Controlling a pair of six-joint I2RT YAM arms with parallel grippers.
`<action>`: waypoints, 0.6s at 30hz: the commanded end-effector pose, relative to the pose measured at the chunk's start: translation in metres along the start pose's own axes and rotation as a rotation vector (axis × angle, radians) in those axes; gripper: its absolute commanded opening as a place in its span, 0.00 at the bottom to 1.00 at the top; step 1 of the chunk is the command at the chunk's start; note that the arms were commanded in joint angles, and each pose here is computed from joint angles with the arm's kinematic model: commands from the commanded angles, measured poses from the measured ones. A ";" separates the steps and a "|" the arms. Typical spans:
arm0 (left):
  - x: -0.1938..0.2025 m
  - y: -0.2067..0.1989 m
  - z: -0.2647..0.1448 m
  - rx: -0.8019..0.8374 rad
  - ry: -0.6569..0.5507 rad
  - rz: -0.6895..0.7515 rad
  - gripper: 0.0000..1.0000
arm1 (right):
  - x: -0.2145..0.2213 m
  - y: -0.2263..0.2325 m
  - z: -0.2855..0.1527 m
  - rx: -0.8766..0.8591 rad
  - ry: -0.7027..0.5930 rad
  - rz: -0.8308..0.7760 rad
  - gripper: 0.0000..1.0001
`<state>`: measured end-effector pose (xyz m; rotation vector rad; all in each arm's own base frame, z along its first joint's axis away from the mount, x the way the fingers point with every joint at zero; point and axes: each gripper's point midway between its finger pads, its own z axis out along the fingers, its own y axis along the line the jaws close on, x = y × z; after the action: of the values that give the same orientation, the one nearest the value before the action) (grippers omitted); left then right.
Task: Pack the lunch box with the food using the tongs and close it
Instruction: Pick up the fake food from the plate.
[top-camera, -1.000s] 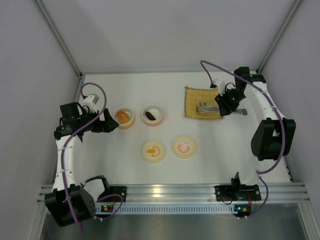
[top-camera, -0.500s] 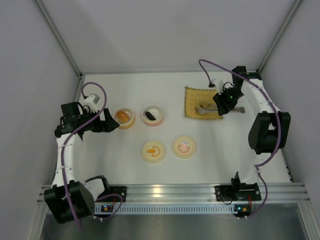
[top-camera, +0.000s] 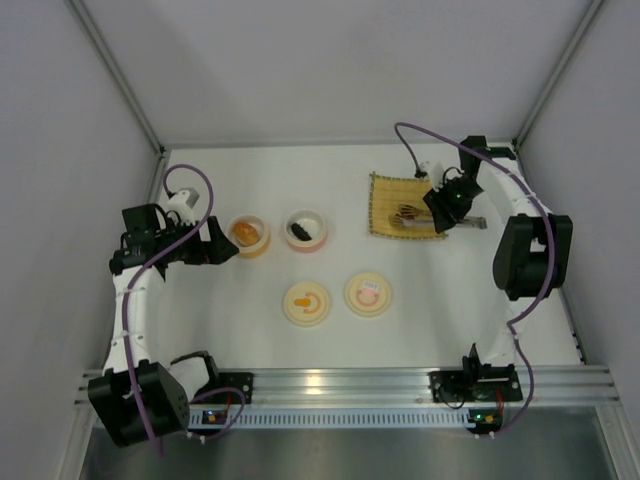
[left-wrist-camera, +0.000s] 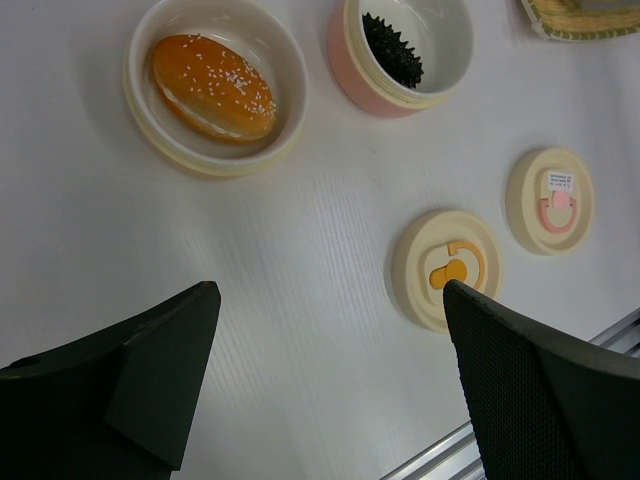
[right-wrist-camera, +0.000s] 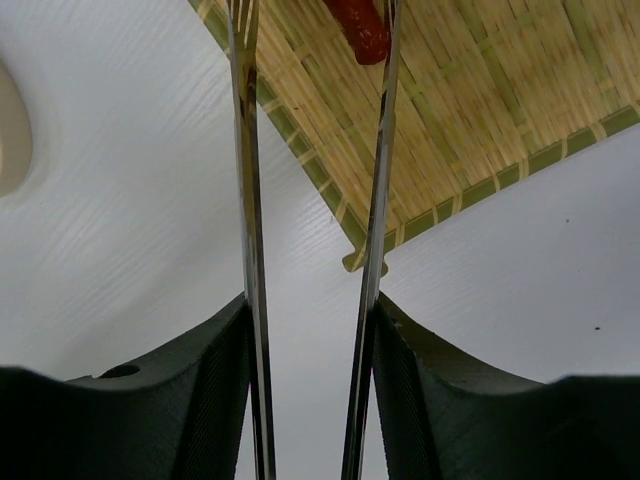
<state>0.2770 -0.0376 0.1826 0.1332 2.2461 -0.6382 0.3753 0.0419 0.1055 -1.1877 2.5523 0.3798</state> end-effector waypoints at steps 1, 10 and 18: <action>-0.014 -0.001 -0.003 0.007 -0.038 0.035 0.98 | -0.016 -0.016 0.000 0.050 -0.063 -0.033 0.46; -0.015 0.000 -0.003 0.000 -0.041 0.035 0.98 | -0.012 -0.010 0.001 0.047 -0.049 -0.044 0.24; -0.018 -0.002 -0.006 -0.003 -0.053 0.044 0.98 | -0.024 0.005 -0.027 0.053 -0.109 -0.041 0.01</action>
<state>0.2771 -0.0369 0.1822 0.1306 2.2480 -0.6333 0.3811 0.0424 0.1018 -1.1794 2.5372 0.3617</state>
